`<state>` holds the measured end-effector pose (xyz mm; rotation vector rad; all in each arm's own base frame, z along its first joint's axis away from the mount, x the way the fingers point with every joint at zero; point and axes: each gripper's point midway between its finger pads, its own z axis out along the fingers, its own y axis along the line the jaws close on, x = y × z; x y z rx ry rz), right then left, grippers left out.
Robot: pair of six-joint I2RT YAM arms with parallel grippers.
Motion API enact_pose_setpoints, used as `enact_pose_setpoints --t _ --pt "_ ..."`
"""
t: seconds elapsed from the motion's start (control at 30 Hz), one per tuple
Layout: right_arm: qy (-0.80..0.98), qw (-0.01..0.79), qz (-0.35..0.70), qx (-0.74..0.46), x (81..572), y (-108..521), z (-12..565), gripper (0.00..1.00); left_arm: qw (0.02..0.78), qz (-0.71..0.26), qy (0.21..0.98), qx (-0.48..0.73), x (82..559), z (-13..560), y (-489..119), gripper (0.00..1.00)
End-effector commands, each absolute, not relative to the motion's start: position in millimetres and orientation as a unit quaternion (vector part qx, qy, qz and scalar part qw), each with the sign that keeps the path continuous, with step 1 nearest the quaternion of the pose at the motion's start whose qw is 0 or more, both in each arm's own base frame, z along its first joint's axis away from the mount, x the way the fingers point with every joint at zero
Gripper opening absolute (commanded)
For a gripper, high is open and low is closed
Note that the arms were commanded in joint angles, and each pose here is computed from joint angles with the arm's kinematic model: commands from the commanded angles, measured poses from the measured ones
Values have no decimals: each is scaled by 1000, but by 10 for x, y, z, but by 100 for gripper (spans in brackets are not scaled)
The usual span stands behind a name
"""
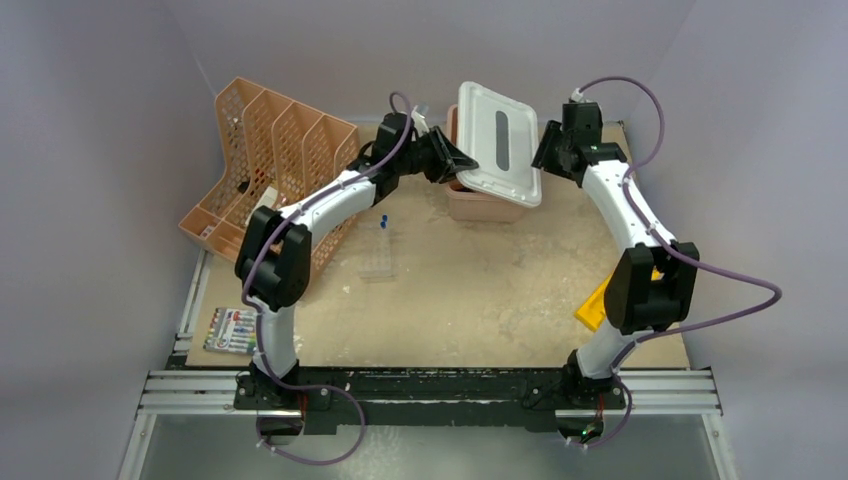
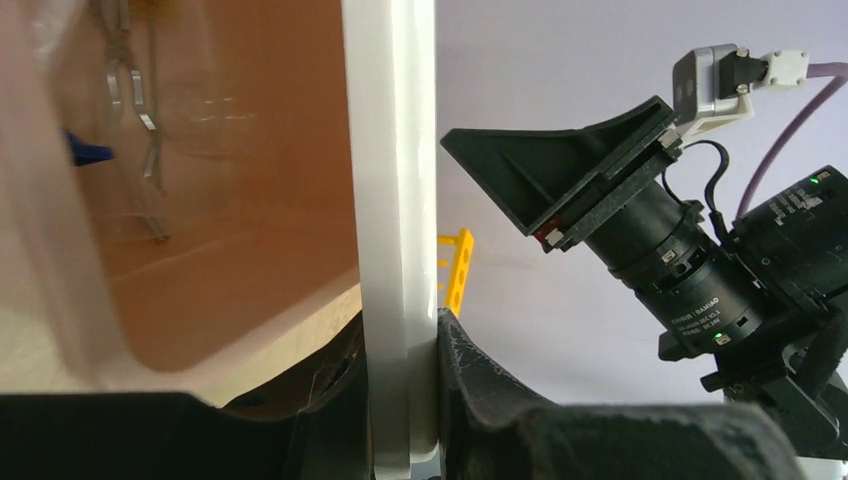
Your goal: Organize the chemistry lab equipment
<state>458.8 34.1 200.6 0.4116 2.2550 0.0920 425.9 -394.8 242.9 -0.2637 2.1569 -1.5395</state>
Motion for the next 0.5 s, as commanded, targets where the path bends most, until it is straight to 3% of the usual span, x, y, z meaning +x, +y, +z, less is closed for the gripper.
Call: enact_pose_setpoints --t 0.0,0.23,0.47 --pt "905 397 36 147 4587 363 1847 52 263 -530 800 -94 4448 2398 -3732 24" --pt "910 386 44 144 4613 403 1747 51 290 -449 836 -127 4553 2146 -3459 43" --pt "911 386 56 132 4655 459 1736 50 333 -395 848 -119 4628 2141 -3268 50"
